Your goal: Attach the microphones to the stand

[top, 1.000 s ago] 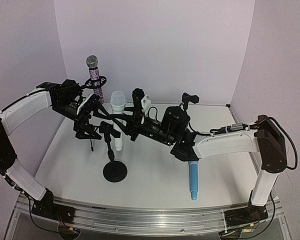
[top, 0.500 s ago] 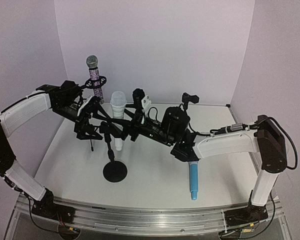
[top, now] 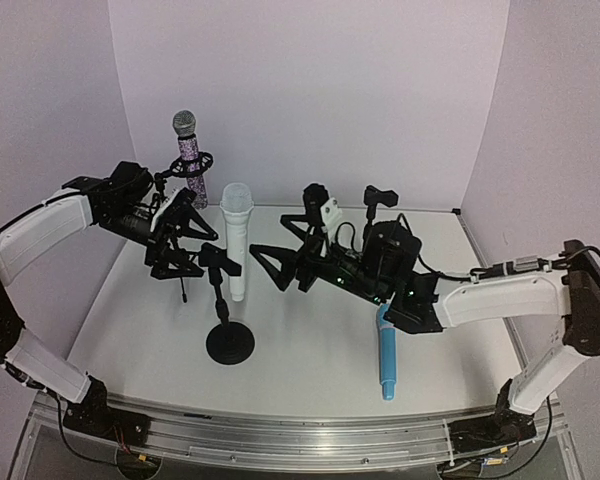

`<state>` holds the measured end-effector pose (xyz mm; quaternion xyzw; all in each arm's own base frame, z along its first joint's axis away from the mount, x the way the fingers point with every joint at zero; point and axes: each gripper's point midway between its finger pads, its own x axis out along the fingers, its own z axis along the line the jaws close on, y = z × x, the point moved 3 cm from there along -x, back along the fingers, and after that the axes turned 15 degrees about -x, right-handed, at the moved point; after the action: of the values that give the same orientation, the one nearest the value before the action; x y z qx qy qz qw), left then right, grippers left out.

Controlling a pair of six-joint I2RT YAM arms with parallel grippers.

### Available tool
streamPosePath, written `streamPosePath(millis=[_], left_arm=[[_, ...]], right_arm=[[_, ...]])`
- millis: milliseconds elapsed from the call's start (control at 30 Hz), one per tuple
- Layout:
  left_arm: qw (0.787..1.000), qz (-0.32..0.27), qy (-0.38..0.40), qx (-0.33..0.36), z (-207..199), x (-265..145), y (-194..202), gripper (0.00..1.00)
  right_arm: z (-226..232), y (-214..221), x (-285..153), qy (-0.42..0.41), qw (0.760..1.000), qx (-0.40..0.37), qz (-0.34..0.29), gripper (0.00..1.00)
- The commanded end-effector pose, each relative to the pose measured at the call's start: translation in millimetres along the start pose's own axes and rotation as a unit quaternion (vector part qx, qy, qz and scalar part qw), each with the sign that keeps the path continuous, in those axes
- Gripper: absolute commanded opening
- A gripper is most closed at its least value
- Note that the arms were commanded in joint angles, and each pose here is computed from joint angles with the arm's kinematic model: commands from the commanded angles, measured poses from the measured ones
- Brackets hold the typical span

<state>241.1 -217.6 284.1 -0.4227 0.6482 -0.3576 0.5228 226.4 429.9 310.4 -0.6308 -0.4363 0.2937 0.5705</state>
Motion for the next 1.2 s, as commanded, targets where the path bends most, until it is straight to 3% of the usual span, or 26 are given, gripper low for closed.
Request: streamPosePath(millis=[0, 100, 433, 767, 967, 1167], left_arm=[[0.996, -0.079, -0.029, -0.037, -3.2, -31.2, -4.1, 0.95], [0.995, -0.086, -0.039, -0.033, -11.1, -26.7, 17.2, 0.94], [0.991, -0.107, -0.068, -0.036, -0.1, 10.5, 63.9, 0.69], [0.989, -0.13, -0.057, -0.036, 18.3, 33.6, 66.7, 0.58], [0.989, -0.133, -0.037, -0.043, 12.7, 41.9, 72.4, 0.39], [0.991, -0.129, -0.029, -0.038, 10.0, 42.2, 72.1, 0.06]], right_arm=[[-13.8, -13.3, -28.5, 0.048, 0.999, -0.009, 0.004, 0.92], [-18.0, -15.1, -41.1, 0.06, 0.998, -0.027, 0.011, 0.93], [-25.9, -25.6, -57.5, 0.084, 0.995, -0.05, 0.008, 0.94], [-31.6, -33.2, -68.7, 0.1, 0.993, -0.058, 0.013, 0.95], [-36.0, -36.6, -74.0, 0.113, 0.991, -0.068, 0.02, 0.95], [-38.0, -40.2, -74.6, 0.116, 0.99, -0.074, 0.024, 0.95]])
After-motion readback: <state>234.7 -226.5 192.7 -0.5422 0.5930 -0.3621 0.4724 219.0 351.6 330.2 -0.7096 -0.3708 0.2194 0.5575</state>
